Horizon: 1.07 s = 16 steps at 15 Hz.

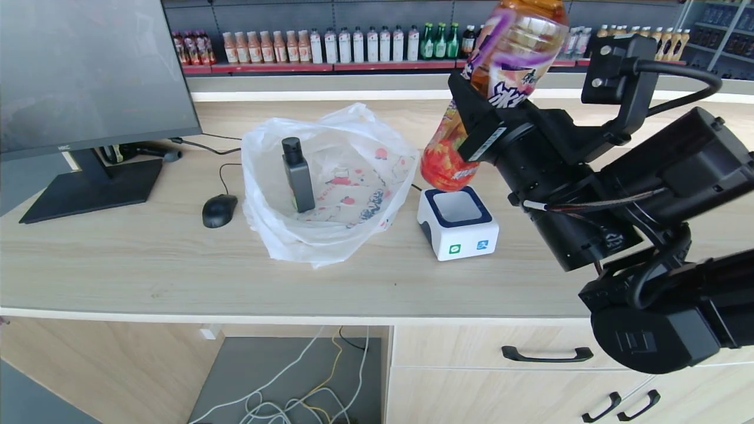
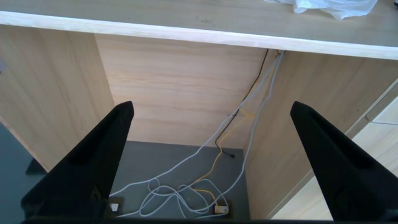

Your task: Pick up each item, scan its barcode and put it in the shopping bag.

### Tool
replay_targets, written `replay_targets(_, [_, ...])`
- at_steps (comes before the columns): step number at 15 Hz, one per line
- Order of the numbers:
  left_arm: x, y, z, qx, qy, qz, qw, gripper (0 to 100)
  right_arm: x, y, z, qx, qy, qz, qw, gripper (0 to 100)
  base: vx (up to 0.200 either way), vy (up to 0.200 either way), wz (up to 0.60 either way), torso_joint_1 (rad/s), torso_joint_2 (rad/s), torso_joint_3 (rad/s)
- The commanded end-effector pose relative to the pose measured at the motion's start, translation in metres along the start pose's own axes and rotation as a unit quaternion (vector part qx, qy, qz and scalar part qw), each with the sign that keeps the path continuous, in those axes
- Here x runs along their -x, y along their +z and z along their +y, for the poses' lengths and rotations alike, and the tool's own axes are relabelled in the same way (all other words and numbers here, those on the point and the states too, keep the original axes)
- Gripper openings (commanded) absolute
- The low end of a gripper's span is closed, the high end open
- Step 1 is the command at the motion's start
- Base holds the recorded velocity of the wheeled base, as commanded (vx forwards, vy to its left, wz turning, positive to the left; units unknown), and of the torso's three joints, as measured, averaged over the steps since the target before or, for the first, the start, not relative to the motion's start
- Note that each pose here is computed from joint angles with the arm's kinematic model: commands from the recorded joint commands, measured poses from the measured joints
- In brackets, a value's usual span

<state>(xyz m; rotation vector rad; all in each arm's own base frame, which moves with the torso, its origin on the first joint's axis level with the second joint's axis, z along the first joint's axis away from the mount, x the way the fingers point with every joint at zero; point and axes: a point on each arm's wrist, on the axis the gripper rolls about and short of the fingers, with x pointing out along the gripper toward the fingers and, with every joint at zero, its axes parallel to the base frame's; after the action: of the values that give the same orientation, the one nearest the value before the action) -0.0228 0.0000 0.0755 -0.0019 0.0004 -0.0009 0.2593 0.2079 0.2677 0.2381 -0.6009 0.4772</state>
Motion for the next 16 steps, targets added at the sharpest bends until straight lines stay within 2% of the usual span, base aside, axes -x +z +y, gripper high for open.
replay_targets(1, [0.000,0.000,0.000,0.001,0.000,0.000,1.0000,100,0.001,-0.005,0.007,-0.005,0.009,0.007,1.000,0,0.000,0.200,0.00,0.002,0.00,-0.002])
replay_targets(2, [0.000,0.000,0.000,0.000,0.000,0.000,1.0000,100,-0.002,-0.007,0.007,-0.004,0.023,0.006,1.000,0,0.000,0.200,0.00,-0.002,0.00,0.002])
replay_targets(7, [0.000,0.000,0.000,0.000,0.000,0.000,1.0000,100,-0.010,-0.012,-0.012,0.014,-0.001,0.004,1.000,0,0.000,0.200,0.00,0.010,0.00,0.001])
replay_targets(10, [0.000,0.000,0.000,0.000,0.000,0.000,1.0000,100,-0.013,-0.014,-0.019,0.022,-0.010,0.017,1.000,0,0.000,0.200,0.00,-0.001,0.00,0.001])
replay_targets(16, [0.000,0.000,0.000,0.001,0.000,0.000,1.0000,100,-0.026,-0.016,-0.018,0.029,-0.009,0.059,0.998,0,0.000,0.000,0.00,0.000,0.00,0.000])
